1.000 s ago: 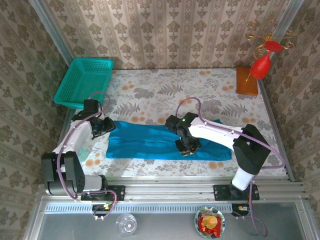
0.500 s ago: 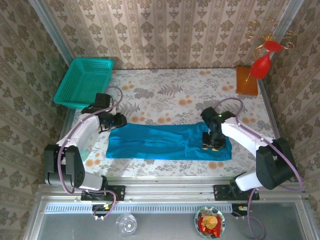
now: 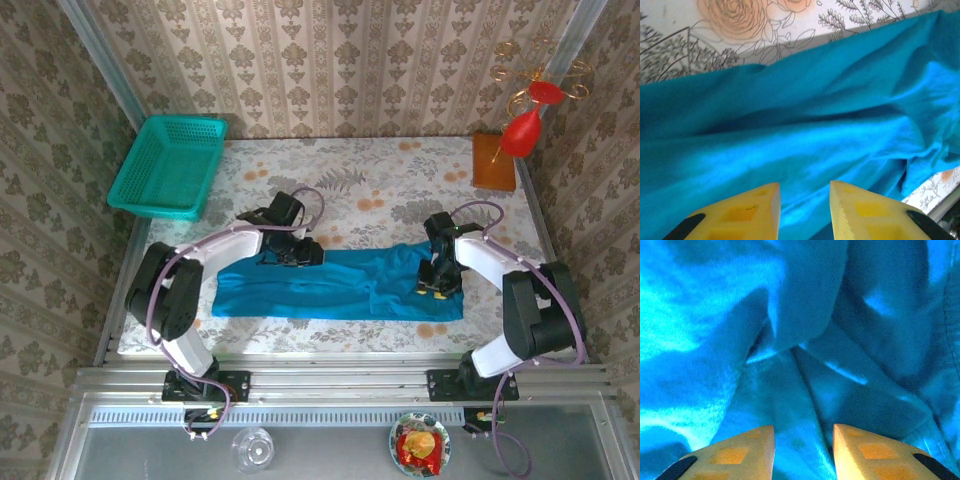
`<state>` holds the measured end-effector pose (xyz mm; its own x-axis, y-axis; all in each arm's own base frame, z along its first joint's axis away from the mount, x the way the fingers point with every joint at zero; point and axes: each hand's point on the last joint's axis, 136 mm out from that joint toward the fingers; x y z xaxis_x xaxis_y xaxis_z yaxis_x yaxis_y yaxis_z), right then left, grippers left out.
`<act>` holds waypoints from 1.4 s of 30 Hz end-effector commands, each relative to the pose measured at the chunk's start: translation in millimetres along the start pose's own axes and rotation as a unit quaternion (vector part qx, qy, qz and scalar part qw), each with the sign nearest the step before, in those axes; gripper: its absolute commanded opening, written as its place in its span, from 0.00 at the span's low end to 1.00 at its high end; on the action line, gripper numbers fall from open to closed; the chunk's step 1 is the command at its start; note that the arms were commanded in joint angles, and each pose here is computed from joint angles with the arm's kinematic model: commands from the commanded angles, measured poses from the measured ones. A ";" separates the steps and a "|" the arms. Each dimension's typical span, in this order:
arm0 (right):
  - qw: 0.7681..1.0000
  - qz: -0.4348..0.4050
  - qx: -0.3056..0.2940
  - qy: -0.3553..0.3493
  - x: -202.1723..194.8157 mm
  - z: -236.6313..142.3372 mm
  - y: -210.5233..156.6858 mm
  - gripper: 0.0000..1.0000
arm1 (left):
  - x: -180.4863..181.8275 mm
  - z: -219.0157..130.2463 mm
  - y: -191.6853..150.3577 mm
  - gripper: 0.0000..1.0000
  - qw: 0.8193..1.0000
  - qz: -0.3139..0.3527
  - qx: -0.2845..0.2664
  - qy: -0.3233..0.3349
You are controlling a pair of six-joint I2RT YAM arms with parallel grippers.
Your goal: Fold the inside-out t-shirt
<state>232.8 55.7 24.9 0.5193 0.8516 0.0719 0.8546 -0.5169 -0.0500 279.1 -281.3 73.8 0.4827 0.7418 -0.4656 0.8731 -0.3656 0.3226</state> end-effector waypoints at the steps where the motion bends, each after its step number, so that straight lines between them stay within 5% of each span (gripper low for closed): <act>1: 1.000 -0.011 0.000 0.010 4.5 5.4 7.4 0.36 | -3.7 5.2 15.9 0.33 1.000 -0.002 -0.009 -0.007; 11: 1.000 -0.002 -0.013 0.024 2.4 -12.5 1.3 0.00 | 39.6 26.3 2.6 0.33 0.998 -0.026 0.037 0.044; 31: 0.986 0.132 -0.099 0.010 -50.8 -25.8 -15.6 0.00 | 64.3 31.0 -11.0 0.33 0.994 -0.059 0.057 0.065; 33: 0.986 0.128 -0.106 0.011 -48.0 -30.0 -9.6 0.16 | 63.4 27.6 -7.8 0.33 0.995 -0.057 0.052 0.065; 42: 0.987 0.068 -0.134 0.057 -10.1 -60.4 47.5 0.33 | 39.8 -6.2 17.3 0.34 0.998 -0.036 0.009 0.049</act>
<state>240.1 18.8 73.7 0.6696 0.7254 0.1597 0.7065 -0.6883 0.1644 304.1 -258.1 34.3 0.3902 0.8198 -0.4191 0.9197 -0.3253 0.2200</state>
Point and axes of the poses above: each hand's point on the last joint's axis, 136 mm out from that joint toward the fingers, its own z axis out along the fingers, its own x axis along the line the jaws close on, y = z × x, and after that the axes turned 13 degrees about z, right-handed
